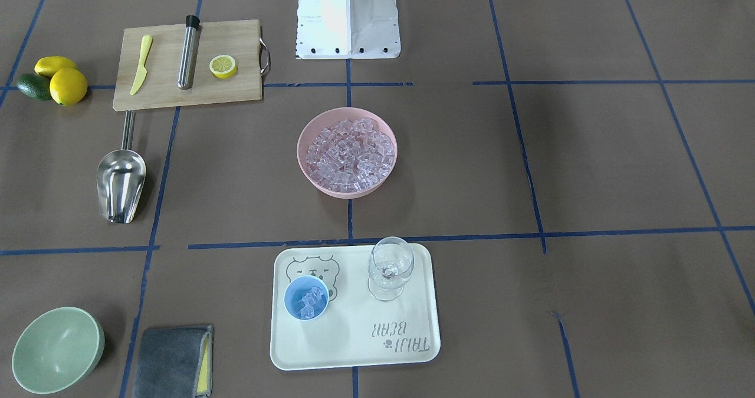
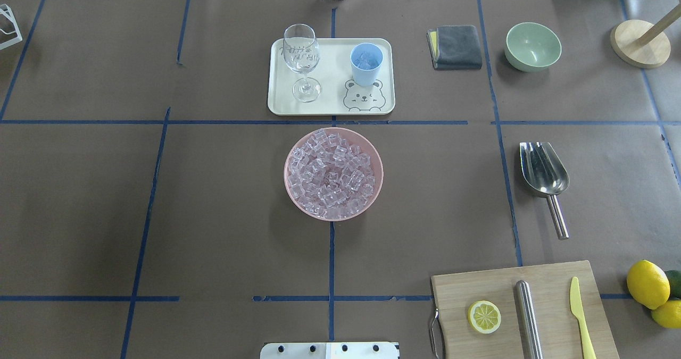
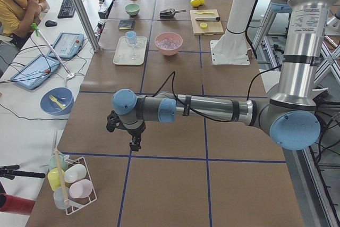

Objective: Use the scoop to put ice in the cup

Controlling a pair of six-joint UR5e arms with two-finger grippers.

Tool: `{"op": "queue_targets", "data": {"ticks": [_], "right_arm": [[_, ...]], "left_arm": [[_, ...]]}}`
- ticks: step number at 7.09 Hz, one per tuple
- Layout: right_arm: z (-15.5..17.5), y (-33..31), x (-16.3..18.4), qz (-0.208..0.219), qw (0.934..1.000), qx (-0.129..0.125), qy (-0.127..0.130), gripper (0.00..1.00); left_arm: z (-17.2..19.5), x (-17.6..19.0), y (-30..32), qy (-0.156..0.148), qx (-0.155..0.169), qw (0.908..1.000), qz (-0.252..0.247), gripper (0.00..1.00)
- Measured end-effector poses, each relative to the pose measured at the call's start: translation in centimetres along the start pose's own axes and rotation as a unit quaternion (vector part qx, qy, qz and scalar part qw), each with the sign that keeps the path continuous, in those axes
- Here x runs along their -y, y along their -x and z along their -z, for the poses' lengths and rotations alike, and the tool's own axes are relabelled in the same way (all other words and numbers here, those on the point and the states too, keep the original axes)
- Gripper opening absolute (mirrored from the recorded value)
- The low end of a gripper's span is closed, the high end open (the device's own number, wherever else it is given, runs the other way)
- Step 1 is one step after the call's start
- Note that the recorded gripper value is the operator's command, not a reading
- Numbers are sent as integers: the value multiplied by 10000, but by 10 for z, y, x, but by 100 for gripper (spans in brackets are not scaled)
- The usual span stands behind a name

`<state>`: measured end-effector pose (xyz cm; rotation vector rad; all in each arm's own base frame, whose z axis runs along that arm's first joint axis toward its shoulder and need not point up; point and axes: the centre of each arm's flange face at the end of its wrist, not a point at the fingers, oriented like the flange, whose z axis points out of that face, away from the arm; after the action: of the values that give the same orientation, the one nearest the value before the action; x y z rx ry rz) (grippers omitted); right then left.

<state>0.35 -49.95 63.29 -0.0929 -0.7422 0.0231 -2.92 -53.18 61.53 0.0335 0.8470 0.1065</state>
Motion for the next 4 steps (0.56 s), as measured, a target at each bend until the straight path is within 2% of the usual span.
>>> {"op": "queue_targets", "data": {"ticks": [4], "right_arm": [[3, 3, 5, 21, 10000, 20, -30, 100]], "left_arm": [[4, 14, -4, -33, 1, 10000, -32, 100]]}}
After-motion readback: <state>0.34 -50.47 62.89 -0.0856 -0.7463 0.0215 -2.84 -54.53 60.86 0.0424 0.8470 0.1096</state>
